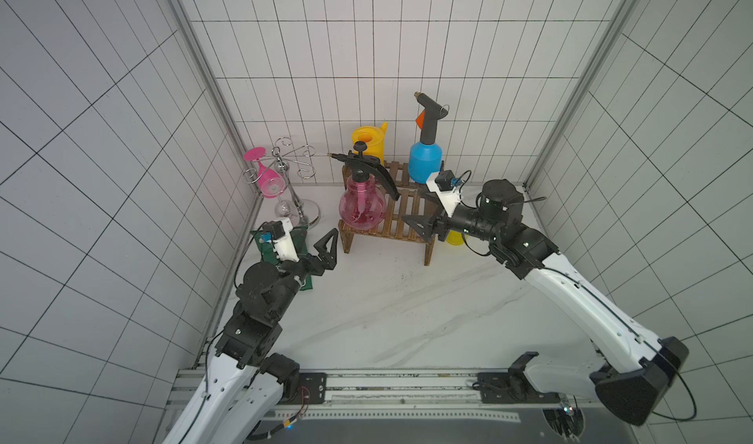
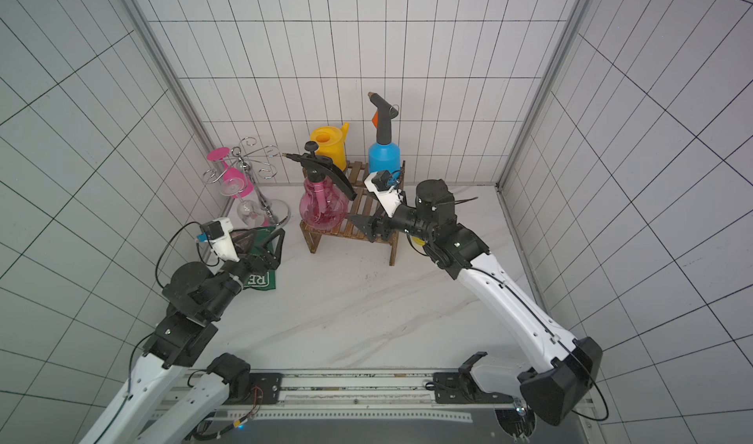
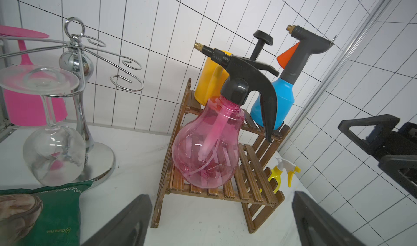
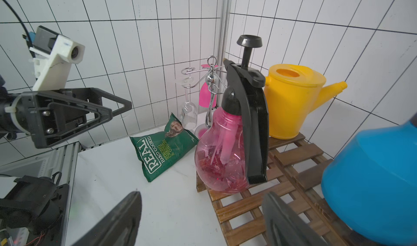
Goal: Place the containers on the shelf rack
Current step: 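Pick up a container from the center of the board.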
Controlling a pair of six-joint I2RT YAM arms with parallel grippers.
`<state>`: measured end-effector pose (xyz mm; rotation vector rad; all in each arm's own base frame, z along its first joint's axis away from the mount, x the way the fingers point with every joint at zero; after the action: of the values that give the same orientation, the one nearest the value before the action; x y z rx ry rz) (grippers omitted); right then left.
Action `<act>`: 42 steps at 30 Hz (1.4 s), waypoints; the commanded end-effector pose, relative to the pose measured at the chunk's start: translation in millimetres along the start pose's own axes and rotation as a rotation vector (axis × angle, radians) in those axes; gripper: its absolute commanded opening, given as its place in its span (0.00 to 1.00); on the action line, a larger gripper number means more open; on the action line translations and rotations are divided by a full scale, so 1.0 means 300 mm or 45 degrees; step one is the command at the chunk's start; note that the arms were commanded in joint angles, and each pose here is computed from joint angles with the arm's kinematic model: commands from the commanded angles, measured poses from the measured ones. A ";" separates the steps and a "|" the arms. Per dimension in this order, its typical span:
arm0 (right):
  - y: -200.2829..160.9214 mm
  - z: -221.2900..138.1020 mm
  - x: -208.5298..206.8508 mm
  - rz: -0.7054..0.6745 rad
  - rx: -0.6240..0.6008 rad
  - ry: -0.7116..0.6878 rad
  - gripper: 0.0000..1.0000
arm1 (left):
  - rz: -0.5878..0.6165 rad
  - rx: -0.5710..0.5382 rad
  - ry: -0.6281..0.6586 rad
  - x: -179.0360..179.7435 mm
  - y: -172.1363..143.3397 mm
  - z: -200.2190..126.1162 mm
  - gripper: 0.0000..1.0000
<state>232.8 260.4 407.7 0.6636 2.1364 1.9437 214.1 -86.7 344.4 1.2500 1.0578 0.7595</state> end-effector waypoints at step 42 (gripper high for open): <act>-0.502 -0.519 -0.193 0.454 -0.278 -0.961 0.99 | -0.466 0.251 0.058 0.020 -0.171 0.097 0.99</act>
<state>186.4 88.7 270.4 1.4786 1.4085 1.6161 240.9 -104.9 298.8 1.1527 1.3532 0.3948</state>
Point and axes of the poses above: each gripper's point midway between its finger pads, its own z axis out along the fingers, its own x axis along the line the jaws close on, y = z × x, the point moved 5 cm from there along -z, back along the fingers, and after that the axes turned 13 degrees about z, right-handed, at the moved point
